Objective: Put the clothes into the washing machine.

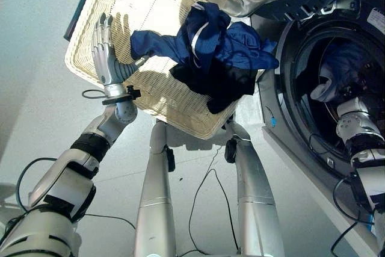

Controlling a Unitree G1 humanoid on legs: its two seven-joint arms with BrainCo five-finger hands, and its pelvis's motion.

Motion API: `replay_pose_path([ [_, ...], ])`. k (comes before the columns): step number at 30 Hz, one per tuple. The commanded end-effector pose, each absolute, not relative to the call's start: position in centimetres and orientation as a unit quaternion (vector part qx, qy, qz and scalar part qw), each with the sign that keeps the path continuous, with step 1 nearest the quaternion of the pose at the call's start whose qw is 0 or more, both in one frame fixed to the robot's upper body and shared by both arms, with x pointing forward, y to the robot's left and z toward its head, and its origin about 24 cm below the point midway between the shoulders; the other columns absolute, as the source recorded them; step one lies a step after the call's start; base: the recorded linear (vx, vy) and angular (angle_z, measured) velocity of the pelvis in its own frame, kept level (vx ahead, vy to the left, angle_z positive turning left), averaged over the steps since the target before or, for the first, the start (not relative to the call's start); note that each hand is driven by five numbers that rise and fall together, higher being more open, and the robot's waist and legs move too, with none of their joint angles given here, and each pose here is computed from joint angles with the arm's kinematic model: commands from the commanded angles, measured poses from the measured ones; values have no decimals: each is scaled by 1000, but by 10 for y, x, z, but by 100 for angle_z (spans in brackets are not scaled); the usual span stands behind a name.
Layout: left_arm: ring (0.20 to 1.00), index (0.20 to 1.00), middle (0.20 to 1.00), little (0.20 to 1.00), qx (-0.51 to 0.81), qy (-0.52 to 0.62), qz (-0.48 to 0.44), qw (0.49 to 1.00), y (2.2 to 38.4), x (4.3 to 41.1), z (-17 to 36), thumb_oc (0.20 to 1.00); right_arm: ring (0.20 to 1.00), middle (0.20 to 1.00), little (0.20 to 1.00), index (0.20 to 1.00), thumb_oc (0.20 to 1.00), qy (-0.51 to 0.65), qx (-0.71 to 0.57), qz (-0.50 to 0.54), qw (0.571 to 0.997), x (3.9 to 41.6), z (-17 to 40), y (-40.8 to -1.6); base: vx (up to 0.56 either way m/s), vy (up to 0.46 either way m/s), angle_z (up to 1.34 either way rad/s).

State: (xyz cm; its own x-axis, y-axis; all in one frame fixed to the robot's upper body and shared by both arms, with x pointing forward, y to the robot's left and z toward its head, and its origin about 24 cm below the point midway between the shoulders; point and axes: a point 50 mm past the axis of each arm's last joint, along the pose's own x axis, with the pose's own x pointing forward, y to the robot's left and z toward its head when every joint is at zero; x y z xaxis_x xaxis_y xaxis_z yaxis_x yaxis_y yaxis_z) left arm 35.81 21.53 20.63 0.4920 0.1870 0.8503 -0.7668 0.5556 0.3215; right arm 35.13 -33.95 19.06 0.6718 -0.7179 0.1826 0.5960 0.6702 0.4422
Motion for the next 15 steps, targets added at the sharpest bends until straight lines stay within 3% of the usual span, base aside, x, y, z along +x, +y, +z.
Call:
replay_pose_path([
  [1, 1000, 1000, 1000, 1000, 305, -419, 318, 794, 206, 358, 218, 1000, 1000, 1000, 1000, 1000, 1000, -171, 121, -355, 911, 348, 187, -338, -7, 47, 0],
  [5, 1000, 1000, 1000, 1000, 294, -413, 314, 803, 203, 357, 211, 1000, 1000, 1000, 1000, 1000, 1000, -161, 89, -328, 927, 352, 176, -317, -4, 19, 0],
  [8, 1000, 1000, 1000, 1000, 271, -419, 248, 830, 193, 357, 208, 1000, 1000, 1000, 1000, 1000, 1000, -145, 94, -310, 935, 355, 163, -301, -7, 24, 0],
  [15, 1000, 1000, 1000, 1000, 284, -450, 117, 838, 159, 357, 217, 1000, 1000, 1000, 1000, 1000, 1000, -111, 92, -298, 944, 359, 148, -291, -2, 17, 0],
])
